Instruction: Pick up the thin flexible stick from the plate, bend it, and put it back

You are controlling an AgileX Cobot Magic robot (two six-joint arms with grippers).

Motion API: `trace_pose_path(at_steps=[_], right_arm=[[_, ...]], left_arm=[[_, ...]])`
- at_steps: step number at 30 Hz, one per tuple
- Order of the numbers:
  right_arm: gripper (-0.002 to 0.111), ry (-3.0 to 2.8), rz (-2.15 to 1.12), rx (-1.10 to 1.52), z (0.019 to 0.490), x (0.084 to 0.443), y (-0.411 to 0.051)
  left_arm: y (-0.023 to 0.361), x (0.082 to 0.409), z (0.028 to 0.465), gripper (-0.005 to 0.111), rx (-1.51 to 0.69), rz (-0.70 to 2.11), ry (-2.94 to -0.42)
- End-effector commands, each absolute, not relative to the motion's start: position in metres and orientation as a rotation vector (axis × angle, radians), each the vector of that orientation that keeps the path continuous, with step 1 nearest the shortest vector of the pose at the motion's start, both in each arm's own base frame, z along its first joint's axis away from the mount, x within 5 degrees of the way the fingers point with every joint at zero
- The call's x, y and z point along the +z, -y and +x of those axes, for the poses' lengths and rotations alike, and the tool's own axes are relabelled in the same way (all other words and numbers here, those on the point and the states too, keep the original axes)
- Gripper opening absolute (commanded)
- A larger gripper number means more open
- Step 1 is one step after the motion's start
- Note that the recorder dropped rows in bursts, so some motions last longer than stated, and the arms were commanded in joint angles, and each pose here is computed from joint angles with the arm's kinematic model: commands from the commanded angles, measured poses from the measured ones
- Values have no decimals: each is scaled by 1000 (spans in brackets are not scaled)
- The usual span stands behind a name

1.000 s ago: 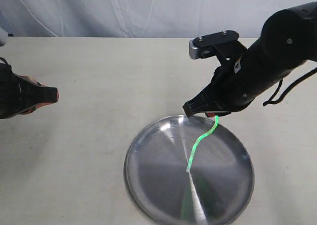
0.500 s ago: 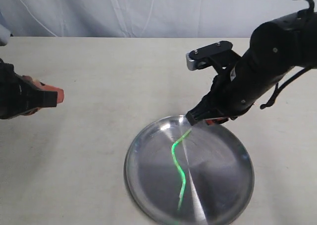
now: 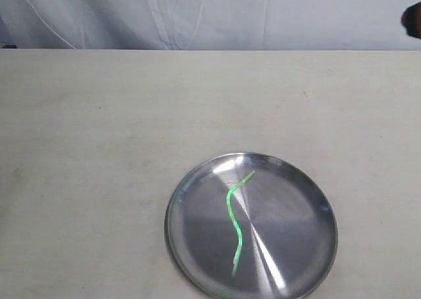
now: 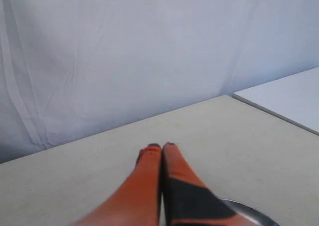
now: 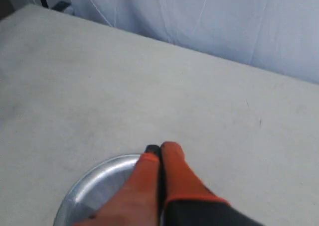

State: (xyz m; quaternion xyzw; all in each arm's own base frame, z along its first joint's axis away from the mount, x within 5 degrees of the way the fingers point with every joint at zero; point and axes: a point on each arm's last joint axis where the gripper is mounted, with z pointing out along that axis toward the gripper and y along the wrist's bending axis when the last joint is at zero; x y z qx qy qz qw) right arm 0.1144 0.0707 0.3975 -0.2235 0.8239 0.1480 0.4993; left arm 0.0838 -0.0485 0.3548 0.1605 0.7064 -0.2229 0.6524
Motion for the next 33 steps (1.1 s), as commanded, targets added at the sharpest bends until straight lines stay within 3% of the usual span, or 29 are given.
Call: trace_pose_path(at_steps=[1,7,13,23,29,33], right_arm=[[-1,-1853,-486,412,78,414,-49],[-1,-1709,-435,396,54,422,-30],[-1,-1651,-151,146,71,357,-13],[-1,-1623,12,54,60,251,-2],[-1,-1808,58,22,47,213,1],[-1,-1814,61,4,48,208,2]], left_arm=[[48,357,77,0,-503,378,-1578],[48,357,77,0,-502,381,-1579],[48,357,77,0,-499,381,-1580],[48,357,77,0,-498,380,-1580],[48,357,77,0,-498,380,-1580],[48,357,77,0,-498,380,-1580]])
